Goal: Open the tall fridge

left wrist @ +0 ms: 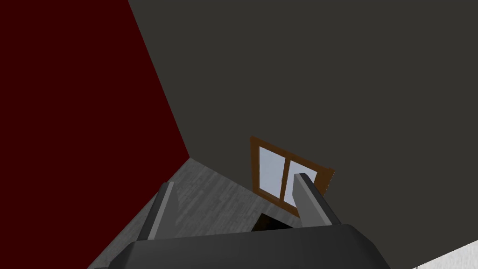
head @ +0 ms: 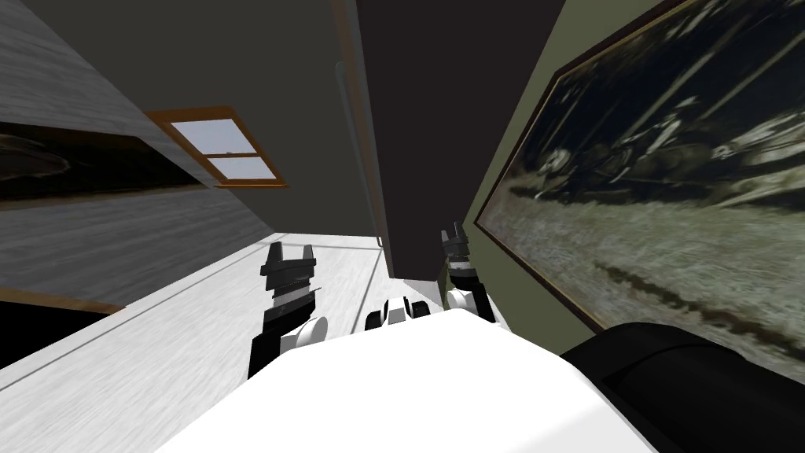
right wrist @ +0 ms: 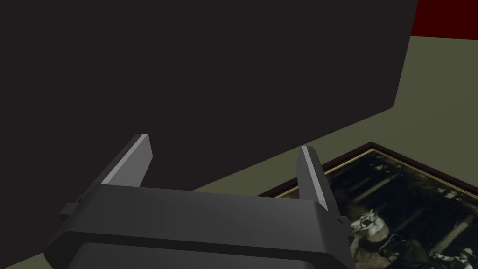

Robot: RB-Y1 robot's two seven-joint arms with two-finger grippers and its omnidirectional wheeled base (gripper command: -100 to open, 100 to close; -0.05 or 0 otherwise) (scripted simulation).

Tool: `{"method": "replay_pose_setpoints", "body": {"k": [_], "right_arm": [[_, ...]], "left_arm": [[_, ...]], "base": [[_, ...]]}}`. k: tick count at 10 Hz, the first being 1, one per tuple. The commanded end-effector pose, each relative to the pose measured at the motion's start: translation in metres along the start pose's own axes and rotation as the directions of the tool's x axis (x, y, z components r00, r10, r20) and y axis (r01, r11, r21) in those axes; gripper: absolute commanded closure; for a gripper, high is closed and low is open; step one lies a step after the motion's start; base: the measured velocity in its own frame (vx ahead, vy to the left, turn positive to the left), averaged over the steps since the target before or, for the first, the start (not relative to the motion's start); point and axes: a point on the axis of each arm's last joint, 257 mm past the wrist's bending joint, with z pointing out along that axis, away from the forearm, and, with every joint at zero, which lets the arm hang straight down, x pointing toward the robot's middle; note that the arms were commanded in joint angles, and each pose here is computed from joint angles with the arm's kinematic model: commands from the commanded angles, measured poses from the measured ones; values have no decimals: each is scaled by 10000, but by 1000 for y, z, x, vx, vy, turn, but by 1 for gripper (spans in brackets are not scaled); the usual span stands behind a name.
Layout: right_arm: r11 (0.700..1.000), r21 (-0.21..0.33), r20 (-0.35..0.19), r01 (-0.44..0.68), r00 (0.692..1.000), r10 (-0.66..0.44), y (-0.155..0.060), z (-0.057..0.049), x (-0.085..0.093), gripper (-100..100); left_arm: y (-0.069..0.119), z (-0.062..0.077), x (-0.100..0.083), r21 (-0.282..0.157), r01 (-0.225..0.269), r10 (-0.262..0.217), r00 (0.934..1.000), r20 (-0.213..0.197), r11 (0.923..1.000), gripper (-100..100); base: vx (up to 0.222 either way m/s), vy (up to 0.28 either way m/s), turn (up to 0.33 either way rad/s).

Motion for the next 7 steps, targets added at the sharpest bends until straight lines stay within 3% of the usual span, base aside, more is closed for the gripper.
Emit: {"method": "replay_pose_setpoints", "body": {"k": [1, 4, 7], "right_arm": [[9941, 48, -479, 1084, 9930, -1080, -1, -2, -9, -100], [9596, -67, -1106, 2814, 9535, -2804, 2, -4, -26, -100], [8811, -456, -1731, 4707, 8649, -4711, 10, -4, -45, -100]], "left_arm": [[0, 0, 0, 0, 0, 0, 10000, 0, 10000, 0], [0, 0, 0, -1, 0, 0, 10000, 1, 10000, 0], [0, 0, 0, -1, 0, 0, 10000, 1, 10000, 0]], "base": [[72, 91, -101], [125, 128, -134], [123, 139, -152]]}}
